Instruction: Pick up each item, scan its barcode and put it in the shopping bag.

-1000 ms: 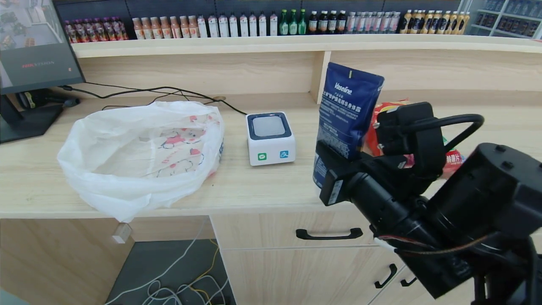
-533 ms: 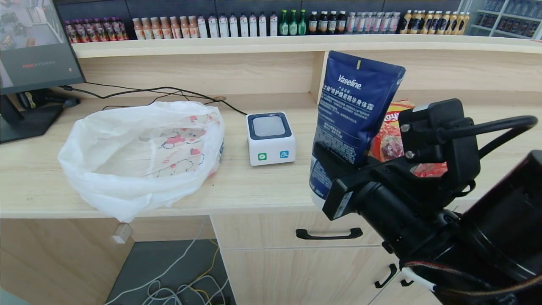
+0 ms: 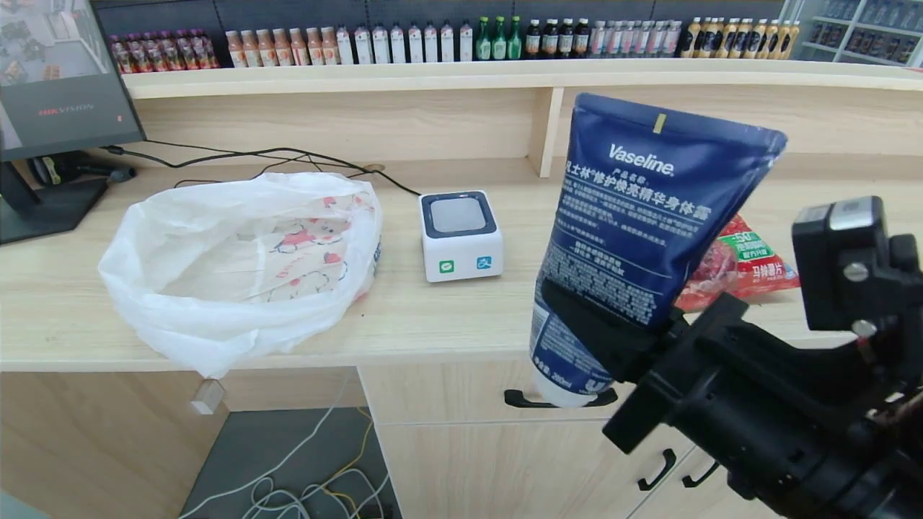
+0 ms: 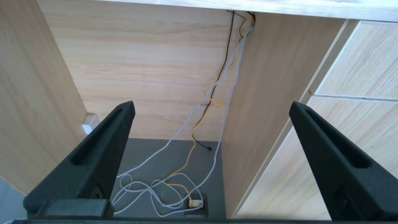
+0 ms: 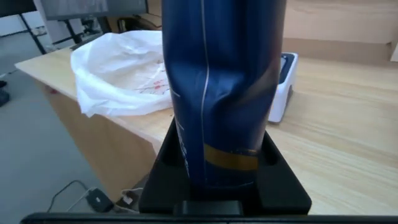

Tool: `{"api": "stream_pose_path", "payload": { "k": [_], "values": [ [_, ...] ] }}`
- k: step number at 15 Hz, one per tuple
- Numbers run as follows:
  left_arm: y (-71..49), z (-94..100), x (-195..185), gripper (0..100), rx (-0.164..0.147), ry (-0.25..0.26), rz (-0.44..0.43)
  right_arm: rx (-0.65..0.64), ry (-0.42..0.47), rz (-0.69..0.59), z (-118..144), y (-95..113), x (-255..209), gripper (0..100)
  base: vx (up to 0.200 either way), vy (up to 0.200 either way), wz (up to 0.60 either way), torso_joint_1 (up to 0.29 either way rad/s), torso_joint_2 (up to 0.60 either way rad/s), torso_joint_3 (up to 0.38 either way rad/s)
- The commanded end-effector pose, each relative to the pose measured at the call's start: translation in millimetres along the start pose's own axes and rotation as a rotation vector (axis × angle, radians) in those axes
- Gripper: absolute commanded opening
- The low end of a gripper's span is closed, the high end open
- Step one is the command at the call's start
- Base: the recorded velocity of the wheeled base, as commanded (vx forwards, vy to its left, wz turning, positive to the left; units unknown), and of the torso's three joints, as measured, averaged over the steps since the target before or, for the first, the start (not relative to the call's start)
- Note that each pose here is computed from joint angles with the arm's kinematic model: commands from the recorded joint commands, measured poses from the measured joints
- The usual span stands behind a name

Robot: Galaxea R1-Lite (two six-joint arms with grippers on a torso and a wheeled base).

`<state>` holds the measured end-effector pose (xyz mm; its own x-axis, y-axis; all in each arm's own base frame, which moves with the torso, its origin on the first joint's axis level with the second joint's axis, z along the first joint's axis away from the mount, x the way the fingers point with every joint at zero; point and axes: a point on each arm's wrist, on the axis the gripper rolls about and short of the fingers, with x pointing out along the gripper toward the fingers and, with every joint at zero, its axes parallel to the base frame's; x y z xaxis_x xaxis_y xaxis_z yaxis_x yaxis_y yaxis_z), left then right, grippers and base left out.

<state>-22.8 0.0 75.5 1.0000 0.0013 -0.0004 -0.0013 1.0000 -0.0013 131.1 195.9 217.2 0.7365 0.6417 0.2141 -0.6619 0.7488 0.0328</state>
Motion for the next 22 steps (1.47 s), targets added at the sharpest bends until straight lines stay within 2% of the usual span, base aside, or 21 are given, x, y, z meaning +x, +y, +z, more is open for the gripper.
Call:
{"api": "stream_pose_path", "payload": {
  "k": [1, 6, 10, 11, 12, 18, 22],
  "values": [
    [0.0, 0.0, 0, 100, 0.0, 0.0, 0.0, 0.029, 0.009, 0.039, 0, -5, -15, 0, 0.0, 0.0, 0.0, 0.0, 0.0, 0.0],
    [0.0, 0.0, 0, 100, 0.0, 0.0, 0.0, 0.147, 0.018, 0.168, -1, -22, -17, 0, 0.0, 0.0, 0.0, 0.0, 0.0, 0.0],
    [0.0, 0.0, 0, 100, 0.0, 0.0, 0.0, 0.351, 0.016, 0.334, 11, -31, -29, 0, 0.0, 0.0, 0.0, 0.0, 0.0, 0.0],
    [0.0, 0.0, 0, 100, 0.0, 0.0, 0.0, 0.379, 0.019, 0.35, 13, -31, -30, 0, 0.0, 0.0, 0.0, 0.0, 0.0, 0.0],
    [0.0, 0.0, 0, 100, 0.0, 0.0, 0.0, 0.459, 0.026, 0.371, 15, -31, -31, 0, 0.0, 0.0, 0.0, 0.0, 0.0, 0.0],
    [0.0, 0.0, 0, 100, 0.0, 0.0, 0.0, 0.7, -0.015, 0.415, 32, -29, -22, 0, 0.0, 0.0, 0.0, 0.0, 0.0, 0.0],
    [0.0, 0.0, 0, 100, 0.0, 0.0, -0.001, 0.774, -0.024, 0.426, 36, -29, -23, 0, 0.0, 0.0, 0.0, 0.0, 0.0, 0.0]
  ]
}}
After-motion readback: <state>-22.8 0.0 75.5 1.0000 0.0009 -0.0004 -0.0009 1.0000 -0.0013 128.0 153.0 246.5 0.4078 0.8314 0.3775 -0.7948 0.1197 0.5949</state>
